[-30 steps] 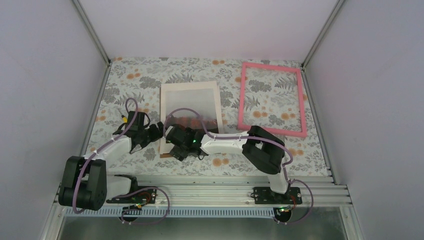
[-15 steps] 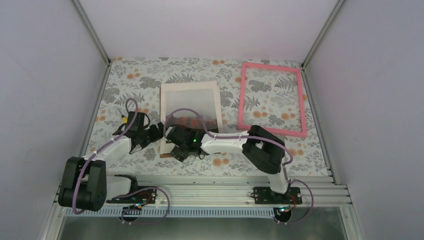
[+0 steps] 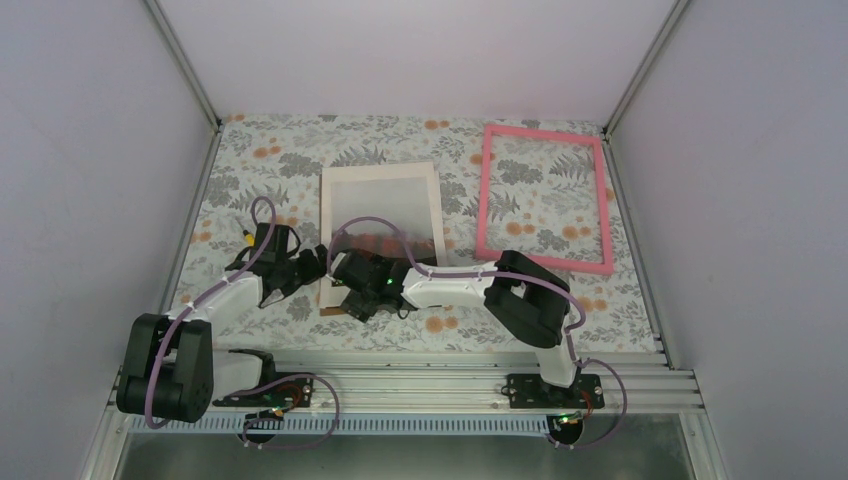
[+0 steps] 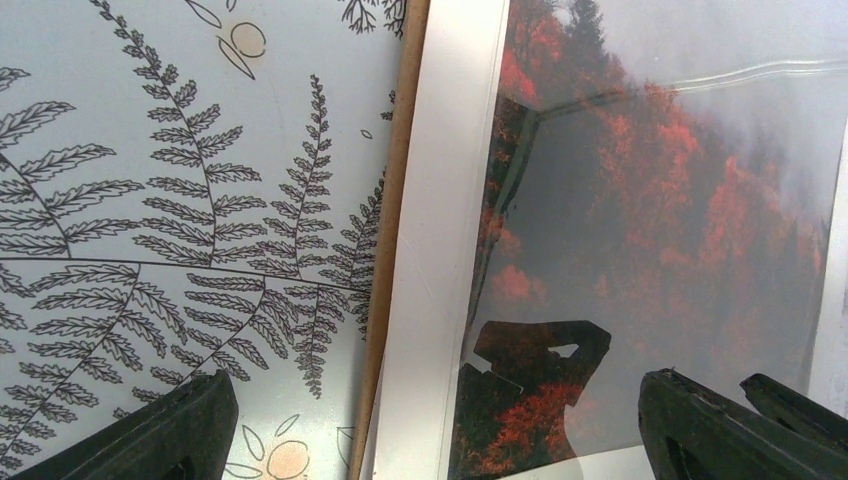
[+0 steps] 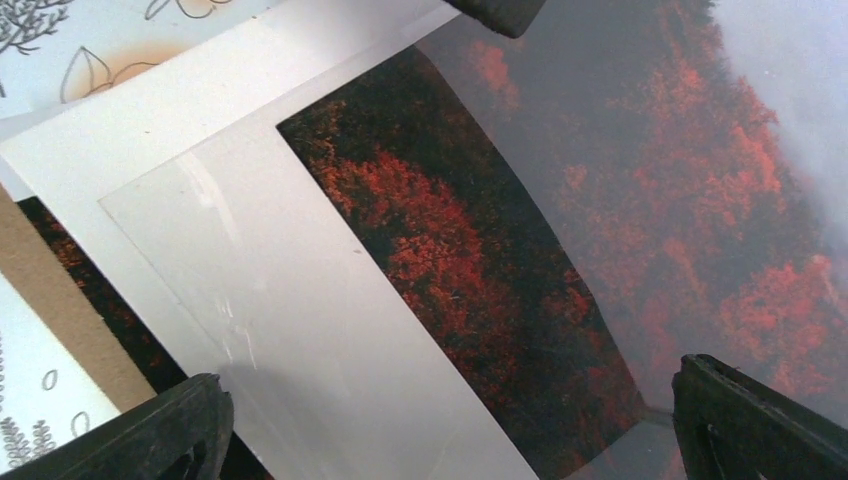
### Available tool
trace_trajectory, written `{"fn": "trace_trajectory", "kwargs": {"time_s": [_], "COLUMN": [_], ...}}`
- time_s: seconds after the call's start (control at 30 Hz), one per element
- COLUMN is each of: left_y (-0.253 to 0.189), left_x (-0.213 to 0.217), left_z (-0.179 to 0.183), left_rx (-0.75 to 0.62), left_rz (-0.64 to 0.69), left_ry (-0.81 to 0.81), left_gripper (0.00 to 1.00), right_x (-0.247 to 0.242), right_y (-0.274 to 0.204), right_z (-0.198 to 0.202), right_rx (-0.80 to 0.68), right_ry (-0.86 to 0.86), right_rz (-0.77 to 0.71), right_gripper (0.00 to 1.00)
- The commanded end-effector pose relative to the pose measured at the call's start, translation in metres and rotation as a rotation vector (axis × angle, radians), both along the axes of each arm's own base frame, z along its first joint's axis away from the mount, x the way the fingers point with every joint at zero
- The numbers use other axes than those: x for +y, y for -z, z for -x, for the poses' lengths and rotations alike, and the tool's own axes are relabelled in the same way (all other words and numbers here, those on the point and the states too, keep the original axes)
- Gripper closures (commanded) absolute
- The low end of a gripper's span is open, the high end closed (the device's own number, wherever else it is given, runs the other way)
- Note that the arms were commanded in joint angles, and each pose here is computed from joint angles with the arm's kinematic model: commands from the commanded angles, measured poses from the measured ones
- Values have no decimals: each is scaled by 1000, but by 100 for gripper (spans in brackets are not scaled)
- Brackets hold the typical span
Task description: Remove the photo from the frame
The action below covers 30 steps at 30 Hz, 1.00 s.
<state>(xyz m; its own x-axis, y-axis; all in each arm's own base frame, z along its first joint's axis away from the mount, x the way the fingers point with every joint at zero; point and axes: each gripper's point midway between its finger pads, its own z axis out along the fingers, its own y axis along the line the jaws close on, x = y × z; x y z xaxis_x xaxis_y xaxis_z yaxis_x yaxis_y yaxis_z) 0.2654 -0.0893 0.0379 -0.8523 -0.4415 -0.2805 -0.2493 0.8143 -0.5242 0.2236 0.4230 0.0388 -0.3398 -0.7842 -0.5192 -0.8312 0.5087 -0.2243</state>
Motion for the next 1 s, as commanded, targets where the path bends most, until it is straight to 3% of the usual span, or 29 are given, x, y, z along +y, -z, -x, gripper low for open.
{"fn": "trace_trajectory", "kwargs": {"time_s": [0.0, 0.23, 0.53, 0.97], "left_y": [5, 4, 5, 4], "left_x": [-1, -3, -2, -4], "left_z": [8, 8, 9, 10], "left_rx": [22, 21, 24, 24], "left_rz": [14, 22, 18, 26], "left_ry": [11, 15, 17, 22], "left_gripper": [0, 0, 0, 0], "right_x": [-10, -11, -11, -19], "right_y": [11, 5, -4, 2], "right_z": [-13, -25, 2, -3], "right_rx": [-62, -107, -39, -83], "right_ry": [32, 53, -85, -84], "right_rz": [50, 46, -14, 25], "right_gripper": [0, 0, 0, 0]}}
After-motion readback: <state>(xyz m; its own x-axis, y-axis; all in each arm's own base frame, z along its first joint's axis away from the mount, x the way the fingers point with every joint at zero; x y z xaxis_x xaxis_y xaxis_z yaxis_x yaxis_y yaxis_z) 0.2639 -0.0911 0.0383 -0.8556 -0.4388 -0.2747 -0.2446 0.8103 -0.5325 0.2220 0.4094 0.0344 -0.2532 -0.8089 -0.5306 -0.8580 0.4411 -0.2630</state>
